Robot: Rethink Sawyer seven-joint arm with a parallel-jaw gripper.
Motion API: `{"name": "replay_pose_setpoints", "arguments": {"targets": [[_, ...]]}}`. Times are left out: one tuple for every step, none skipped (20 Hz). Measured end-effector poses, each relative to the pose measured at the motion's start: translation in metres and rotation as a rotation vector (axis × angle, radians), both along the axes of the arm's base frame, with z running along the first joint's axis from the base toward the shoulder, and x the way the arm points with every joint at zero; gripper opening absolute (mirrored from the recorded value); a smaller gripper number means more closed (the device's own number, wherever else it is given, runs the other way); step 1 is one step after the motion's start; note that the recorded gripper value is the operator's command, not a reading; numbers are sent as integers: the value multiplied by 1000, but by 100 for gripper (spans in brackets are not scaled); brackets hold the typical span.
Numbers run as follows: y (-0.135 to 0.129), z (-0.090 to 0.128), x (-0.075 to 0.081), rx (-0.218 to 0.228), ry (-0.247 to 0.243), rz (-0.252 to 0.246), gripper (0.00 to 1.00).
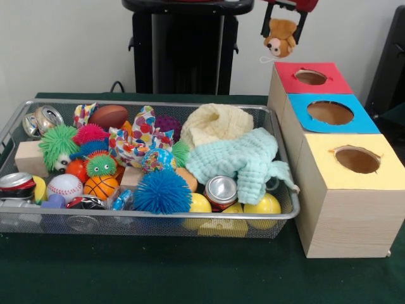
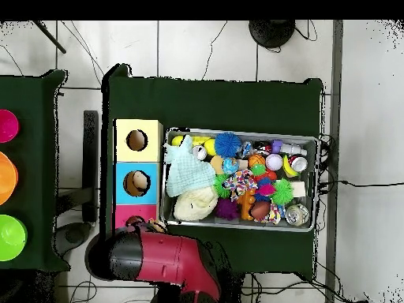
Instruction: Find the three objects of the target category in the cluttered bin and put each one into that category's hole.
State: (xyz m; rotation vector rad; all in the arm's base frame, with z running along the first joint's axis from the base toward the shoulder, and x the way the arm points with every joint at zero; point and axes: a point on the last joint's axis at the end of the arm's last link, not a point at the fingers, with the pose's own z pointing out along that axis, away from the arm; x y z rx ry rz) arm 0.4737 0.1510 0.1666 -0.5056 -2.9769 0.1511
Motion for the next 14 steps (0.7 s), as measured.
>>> {"name": "replay_pose_setpoints", "arguments": {"targets": [[1,0,0,0,-1,3,100],[3,0,-1,0,-4,8,100],[7,-1,-1,-1,-12,16,100],[9,-1,-2,-2,-19,22,100],[11,-2,-2,-3,-23,26,100],[14,-3,-4,-4,-31,35,100],[16,-4,-4,-5,-36,39,100],[19,-6,-6,-7,-44,47,100],[24,-11,-9,-11,-57,61,100],[25,-13,-10,-12,-61,65,100],[26,-15,-12,-13,-64,68,100],[28,-21,-14,-17,-76,77,100],[29,-24,-16,-18,-82,81,100],[30,-28,-17,-21,-89,83,100]]}}
